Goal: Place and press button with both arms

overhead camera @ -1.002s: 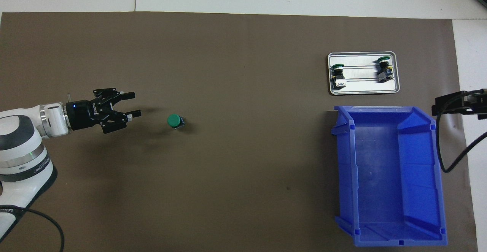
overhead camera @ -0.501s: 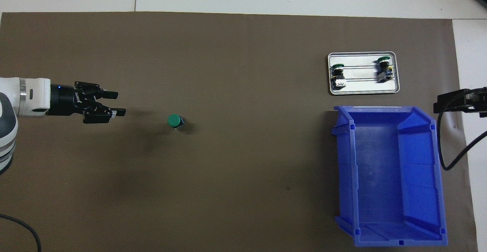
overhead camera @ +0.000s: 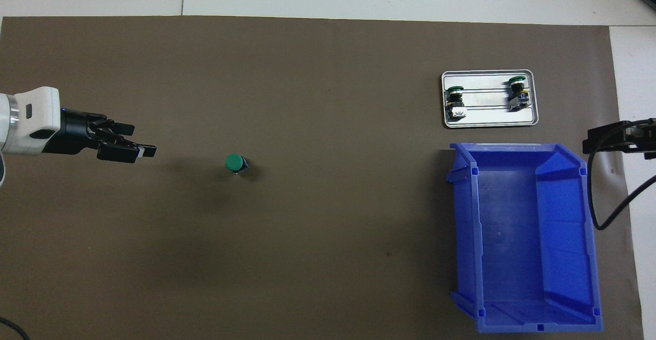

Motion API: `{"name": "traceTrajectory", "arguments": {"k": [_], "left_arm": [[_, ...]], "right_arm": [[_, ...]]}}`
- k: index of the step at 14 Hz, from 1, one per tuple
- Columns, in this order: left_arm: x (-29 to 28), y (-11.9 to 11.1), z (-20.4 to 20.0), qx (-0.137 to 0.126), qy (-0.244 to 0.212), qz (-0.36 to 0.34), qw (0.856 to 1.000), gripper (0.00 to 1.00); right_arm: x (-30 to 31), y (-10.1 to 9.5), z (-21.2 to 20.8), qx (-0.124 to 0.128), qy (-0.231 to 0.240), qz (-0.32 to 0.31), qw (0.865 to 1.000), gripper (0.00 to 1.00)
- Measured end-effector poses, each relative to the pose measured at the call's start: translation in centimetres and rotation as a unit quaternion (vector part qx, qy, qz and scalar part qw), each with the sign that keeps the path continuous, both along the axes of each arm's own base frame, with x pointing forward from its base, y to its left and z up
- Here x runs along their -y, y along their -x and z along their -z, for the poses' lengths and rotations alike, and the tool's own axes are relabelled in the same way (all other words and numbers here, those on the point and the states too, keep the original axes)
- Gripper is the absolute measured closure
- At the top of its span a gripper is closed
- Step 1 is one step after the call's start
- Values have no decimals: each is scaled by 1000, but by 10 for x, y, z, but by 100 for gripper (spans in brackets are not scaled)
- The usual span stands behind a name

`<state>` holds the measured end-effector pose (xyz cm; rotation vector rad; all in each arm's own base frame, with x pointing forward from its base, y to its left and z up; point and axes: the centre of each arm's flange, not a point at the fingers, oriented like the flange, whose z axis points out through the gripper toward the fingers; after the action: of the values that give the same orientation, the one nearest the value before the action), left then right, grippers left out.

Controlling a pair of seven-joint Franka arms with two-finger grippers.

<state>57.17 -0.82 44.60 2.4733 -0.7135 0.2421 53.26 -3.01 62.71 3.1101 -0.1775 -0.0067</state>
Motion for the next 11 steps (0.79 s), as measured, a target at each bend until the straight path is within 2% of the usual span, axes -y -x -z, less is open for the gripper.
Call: {"name": "traceTrajectory", "arguments": {"k": [2,3,5,6,7,8,10,11], "left_arm": [[15,-4,-13,-40,-18,-62,997,0],[22,-5,-19,-50,-43,-74,995,0],[50,-5,-27,-52,-120,-61,990,0],[69,-2,-27,-54,-161,-60,984,5],[90,1,-27,-63,-194,-83,976,16],[107,4,-27,-76,-211,-121,967,32],[135,11,-27,-97,-222,-179,954,38],[147,14,-26,-101,-223,-186,952,48]], "right_arm": [[0,0,0,0,0,0,1000,0],[0,0,0,0,0,0,1000,0],[0,0,1,-1,0,0,1000,0],[0,0,1,-1,0,0,1000,0],[0,0,1,-1,0,0,1000,0],[0,0,1,-1,0,0,1000,0],[0,0,1,-1,0,0,1000,0],[0,0,1,-1,0,0,1000,0]]}}
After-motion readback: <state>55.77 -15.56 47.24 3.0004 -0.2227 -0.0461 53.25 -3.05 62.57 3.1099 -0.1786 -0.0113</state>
